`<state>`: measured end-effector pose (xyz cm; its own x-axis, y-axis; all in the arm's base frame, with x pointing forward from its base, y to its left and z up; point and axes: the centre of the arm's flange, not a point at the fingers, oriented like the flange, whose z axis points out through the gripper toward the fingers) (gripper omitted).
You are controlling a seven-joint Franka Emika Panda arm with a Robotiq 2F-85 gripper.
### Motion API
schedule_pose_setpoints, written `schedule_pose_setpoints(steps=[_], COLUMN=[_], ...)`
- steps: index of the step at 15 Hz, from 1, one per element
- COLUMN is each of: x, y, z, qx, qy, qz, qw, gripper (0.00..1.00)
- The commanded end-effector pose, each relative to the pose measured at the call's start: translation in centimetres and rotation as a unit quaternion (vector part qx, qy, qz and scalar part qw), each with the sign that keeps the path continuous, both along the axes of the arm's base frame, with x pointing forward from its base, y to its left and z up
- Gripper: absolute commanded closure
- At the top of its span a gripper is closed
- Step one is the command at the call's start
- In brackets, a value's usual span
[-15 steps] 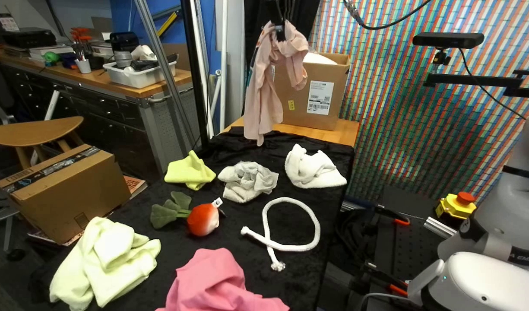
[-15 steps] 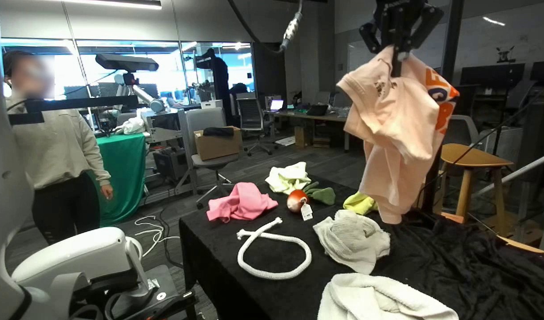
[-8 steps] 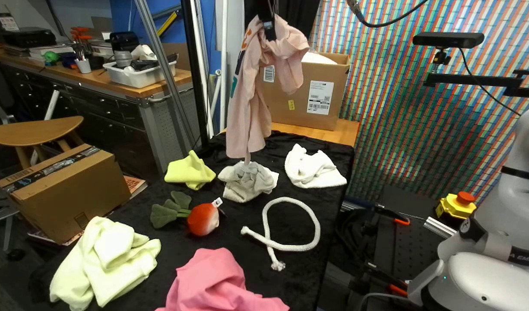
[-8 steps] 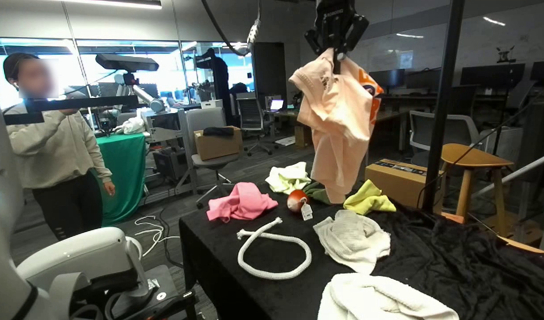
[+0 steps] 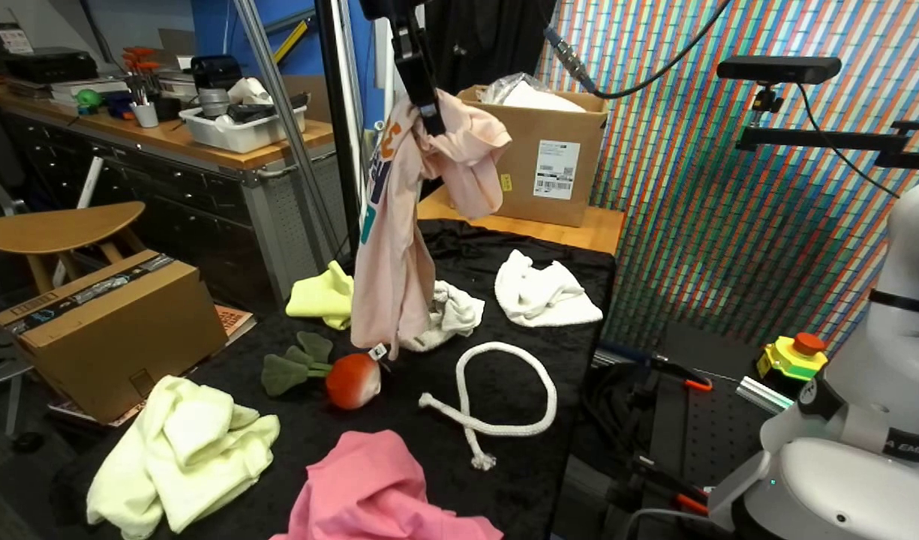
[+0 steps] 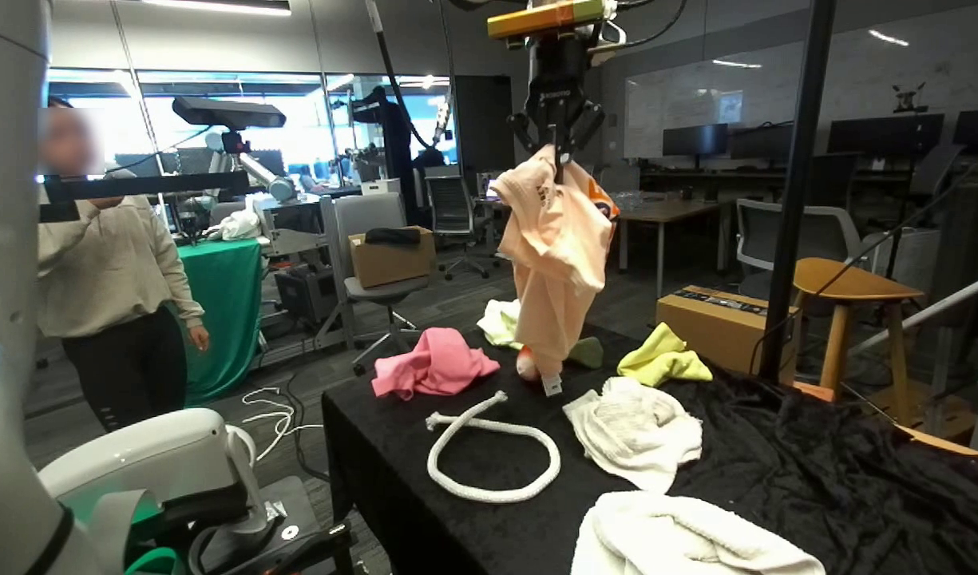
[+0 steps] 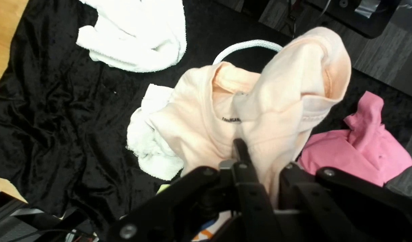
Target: Put the objects on the table on top of each other
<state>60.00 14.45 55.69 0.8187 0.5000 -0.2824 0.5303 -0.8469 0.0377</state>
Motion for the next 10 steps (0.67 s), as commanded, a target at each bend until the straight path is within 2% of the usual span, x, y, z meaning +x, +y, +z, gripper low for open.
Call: schedule_pose_setpoints(steps=[1, 5, 10], x=[-1.3, -2.5, -3.5], y=[0.4, 0.2, -1.4], z=[0.0, -1.2, -2.6], qx=[-0.011, -0.024, -0.022], qy=[0.023, 0.035, 0.052], qz=[0.051, 0.062, 0.042], qw=[0.9984, 0.9972, 0.9975], gripper=[0.97, 0.97, 0.97])
